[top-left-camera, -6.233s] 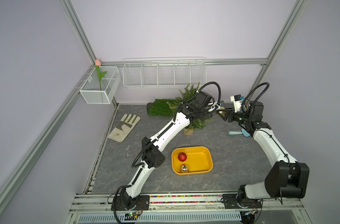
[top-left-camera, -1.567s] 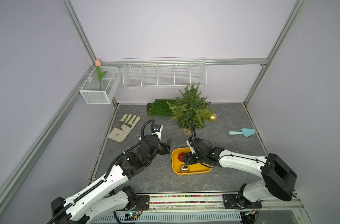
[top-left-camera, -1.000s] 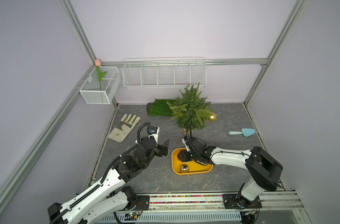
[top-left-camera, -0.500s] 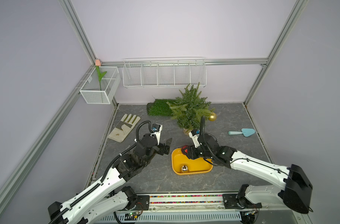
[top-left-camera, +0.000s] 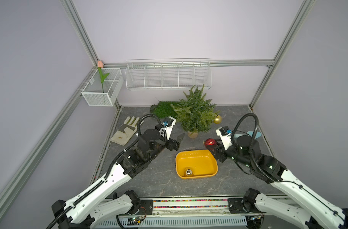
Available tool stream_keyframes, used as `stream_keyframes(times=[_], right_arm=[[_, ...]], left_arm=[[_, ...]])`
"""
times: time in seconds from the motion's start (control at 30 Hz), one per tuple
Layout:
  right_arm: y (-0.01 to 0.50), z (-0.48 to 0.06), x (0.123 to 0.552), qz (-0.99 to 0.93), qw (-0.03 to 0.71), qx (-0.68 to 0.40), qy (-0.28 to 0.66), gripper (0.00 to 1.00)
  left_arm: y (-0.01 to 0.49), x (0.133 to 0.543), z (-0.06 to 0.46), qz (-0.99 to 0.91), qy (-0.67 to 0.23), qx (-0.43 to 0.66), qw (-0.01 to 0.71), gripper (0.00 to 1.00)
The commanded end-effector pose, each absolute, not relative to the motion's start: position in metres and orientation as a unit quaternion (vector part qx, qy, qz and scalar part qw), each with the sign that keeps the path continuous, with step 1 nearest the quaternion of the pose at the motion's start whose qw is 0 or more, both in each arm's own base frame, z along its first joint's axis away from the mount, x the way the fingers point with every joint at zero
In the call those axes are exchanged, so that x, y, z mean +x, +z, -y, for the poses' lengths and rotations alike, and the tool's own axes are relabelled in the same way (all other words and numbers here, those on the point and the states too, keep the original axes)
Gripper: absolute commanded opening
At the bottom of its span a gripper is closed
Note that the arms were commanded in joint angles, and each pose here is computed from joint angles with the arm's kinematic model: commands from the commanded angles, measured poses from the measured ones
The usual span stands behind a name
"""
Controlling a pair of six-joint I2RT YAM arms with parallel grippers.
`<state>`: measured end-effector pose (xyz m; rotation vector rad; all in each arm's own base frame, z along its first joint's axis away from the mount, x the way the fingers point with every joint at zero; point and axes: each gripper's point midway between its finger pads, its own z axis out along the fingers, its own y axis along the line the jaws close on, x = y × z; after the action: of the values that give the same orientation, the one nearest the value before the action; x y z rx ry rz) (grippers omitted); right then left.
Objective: Decorate the small christmas tree with ornaments
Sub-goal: Pick up an ornament from the container.
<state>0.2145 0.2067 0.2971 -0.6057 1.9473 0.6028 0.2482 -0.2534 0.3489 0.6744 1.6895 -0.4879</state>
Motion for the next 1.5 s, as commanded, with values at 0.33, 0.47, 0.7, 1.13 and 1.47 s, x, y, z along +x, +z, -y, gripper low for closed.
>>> stream_keyframes(times=[0.33,0.47,0.7,1.13,1.47], right_arm=[[0.352,-0.202,0.216,-0.715,0.510,-0.335,0.341,0.49],[0.360,-0.206,0.203,-0.684,0.497,-0.364,0.391,0.49],[0.357,-0.218,0.177,-0.644,0.440,-0.431,0.455,0.48],[0.341,-0.216,0.161,-0.605,0.458,-0.489,0.430,0.49],[0.340,-0.215,0.163,-0.611,0.461,-0.483,0.425,0.48]], left_arm=[[0.370,0.231,0.304,-0.584,-0.241,0.436,0.641,0.83],[0.354,0.217,0.321,-0.559,-0.269,0.487,0.615,0.80],[0.353,0.191,0.339,-0.508,-0.332,0.537,0.586,0.72],[0.356,0.164,0.354,-0.483,-0.397,0.594,0.507,0.48],[0.351,0.147,0.354,-0.471,-0.419,0.625,0.460,0.39]])
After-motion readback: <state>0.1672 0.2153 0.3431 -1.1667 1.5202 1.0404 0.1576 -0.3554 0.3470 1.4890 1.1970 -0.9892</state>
